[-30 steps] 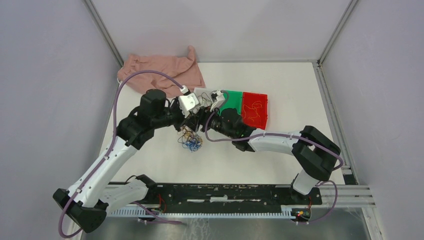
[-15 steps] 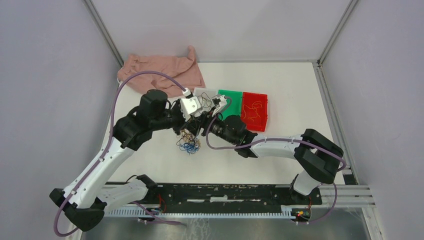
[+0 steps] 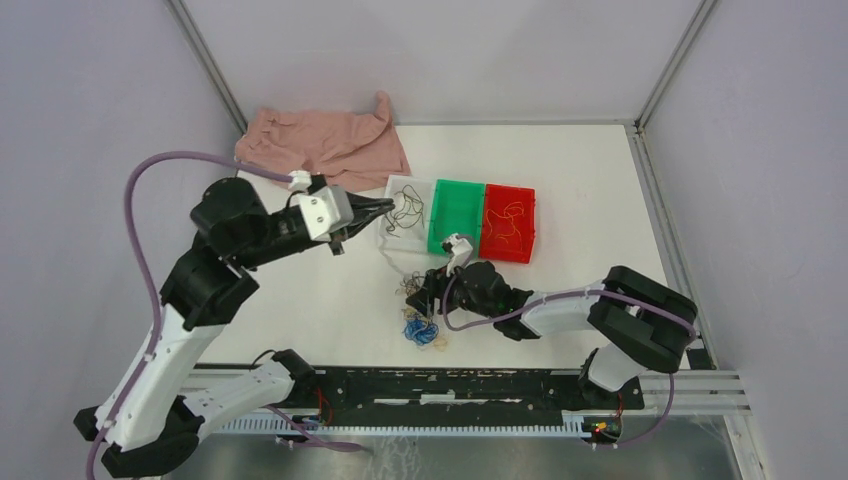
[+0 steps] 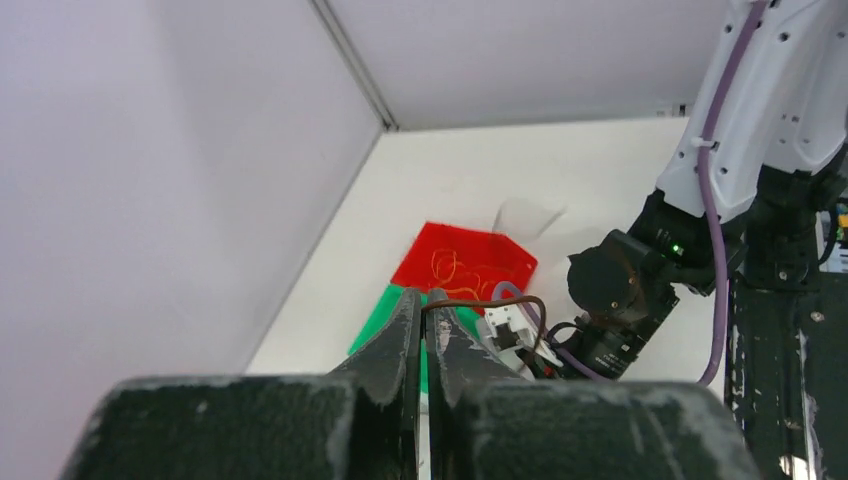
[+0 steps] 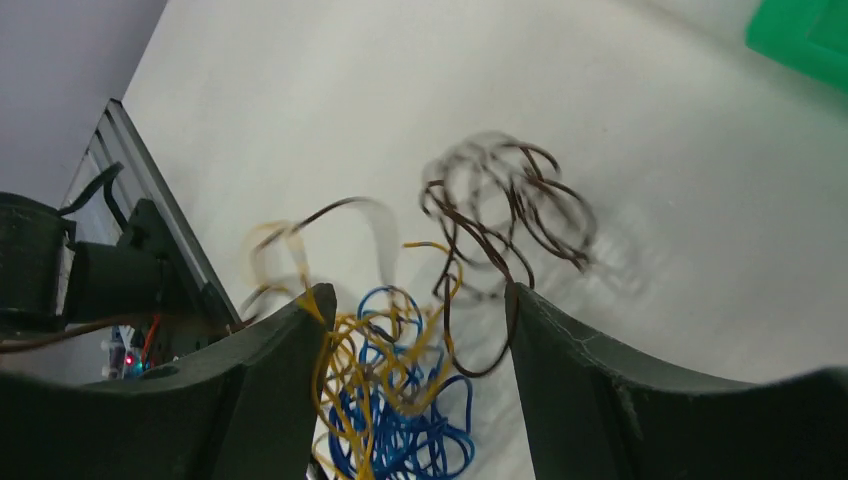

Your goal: Untangle the cables

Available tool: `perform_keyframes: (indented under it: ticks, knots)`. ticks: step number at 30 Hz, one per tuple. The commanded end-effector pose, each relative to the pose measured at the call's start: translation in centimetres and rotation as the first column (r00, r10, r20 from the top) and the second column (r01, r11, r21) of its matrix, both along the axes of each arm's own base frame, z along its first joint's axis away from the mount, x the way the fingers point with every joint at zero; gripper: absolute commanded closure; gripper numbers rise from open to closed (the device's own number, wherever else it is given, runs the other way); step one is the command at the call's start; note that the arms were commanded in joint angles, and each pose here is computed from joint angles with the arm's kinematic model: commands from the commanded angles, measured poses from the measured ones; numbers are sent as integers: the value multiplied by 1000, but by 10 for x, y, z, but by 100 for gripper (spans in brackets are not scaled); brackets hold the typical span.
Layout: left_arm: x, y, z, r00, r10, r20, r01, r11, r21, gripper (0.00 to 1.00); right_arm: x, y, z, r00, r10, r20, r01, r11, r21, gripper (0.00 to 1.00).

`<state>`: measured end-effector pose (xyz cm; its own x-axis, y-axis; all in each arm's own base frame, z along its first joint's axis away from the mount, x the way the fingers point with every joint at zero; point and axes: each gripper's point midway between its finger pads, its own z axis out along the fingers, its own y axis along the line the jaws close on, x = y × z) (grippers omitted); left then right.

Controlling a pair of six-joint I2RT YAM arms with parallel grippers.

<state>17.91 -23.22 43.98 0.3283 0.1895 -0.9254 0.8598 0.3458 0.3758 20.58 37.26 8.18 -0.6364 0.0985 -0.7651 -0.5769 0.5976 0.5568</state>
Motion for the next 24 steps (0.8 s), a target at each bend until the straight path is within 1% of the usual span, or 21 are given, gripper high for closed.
perform_keyframes:
  ticks: [1, 6, 10, 17, 24]
  knots:
    - [-14, -3, 30, 995, -59, 76, 65, 994, -84, 97, -2, -9, 53, 998, 25, 59, -31, 994, 106, 30]
    - [-8, -4, 30, 994, -46, 97, 53, 996, -75, 97, 2, -36, 81, 995, -17, 98, 3, 990, 141, 30]
    - [-5, -4, 47, 988, -34, 151, 48, 995, -90, 97, 3, -43, 108, 985, -17, 169, -8, 990, 142, 30]
    - [1, -8, 73, 976, -28, 217, 51, 994, -98, 97, -9, -7, 148, 964, 117, 239, -172, 960, 223, 30]
    - [7, -10, 95, 963, -14, 270, 45, 993, -107, 97, -6, 18, 161, 953, 147, 263, -214, 945, 247, 31]
